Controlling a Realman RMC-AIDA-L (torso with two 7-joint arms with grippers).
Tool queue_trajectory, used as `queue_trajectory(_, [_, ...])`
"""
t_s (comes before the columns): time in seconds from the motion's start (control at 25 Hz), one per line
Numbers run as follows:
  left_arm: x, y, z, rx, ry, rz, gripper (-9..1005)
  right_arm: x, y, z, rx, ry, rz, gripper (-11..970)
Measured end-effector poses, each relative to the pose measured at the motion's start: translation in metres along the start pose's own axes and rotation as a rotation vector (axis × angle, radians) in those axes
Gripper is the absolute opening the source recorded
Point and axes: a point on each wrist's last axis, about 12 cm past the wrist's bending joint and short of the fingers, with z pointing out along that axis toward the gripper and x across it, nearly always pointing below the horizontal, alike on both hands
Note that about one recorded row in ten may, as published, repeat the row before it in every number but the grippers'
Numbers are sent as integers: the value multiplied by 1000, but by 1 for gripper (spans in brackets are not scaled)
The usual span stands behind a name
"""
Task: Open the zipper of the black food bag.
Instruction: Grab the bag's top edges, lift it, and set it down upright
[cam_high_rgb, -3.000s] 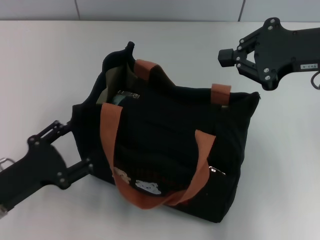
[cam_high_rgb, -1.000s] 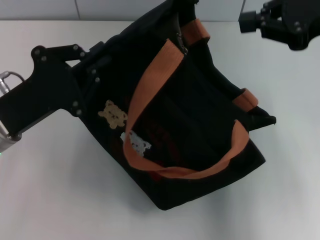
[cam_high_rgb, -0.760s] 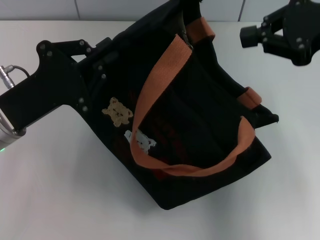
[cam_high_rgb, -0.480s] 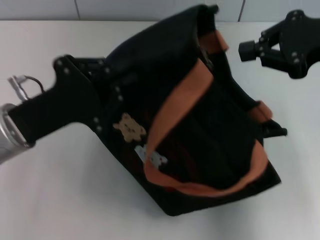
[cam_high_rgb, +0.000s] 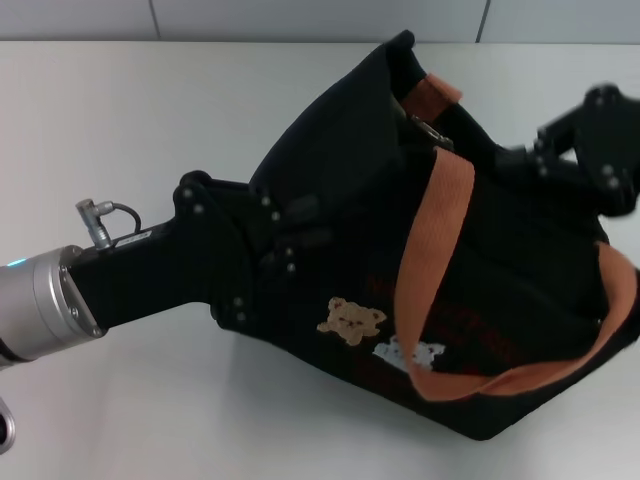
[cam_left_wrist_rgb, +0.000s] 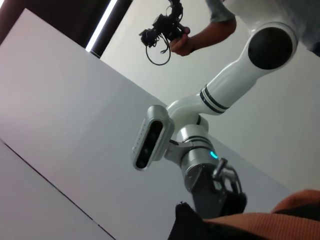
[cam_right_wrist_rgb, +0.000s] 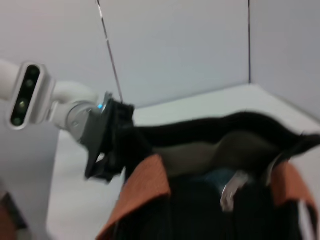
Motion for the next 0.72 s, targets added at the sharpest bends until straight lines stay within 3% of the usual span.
queue_trajectory(0.16, [1, 4, 0, -21, 9, 14, 92, 15, 9, -13, -5, 118, 103, 1])
queue_trajectory(0.4, [2, 7, -1, -34, 15, 18, 92, 30, 20, -34, 19, 118, 162, 0])
queue_trajectory(0.52, [3, 9, 1, -37, 11, 23, 93, 46, 21, -21, -35, 120, 212, -1])
queue_trajectory(0.56, [3, 11, 3, -36, 3, 28, 93, 59, 20, -1, -85, 144, 242, -1])
queue_trajectory(0.6, [3, 11, 3, -36, 3, 28, 93, 59, 20, -1, -85, 144, 242, -1])
queue_trajectory(0.72, [3, 13, 6, -33, -14, 33, 92, 71, 16, 28, -116, 175, 247, -1])
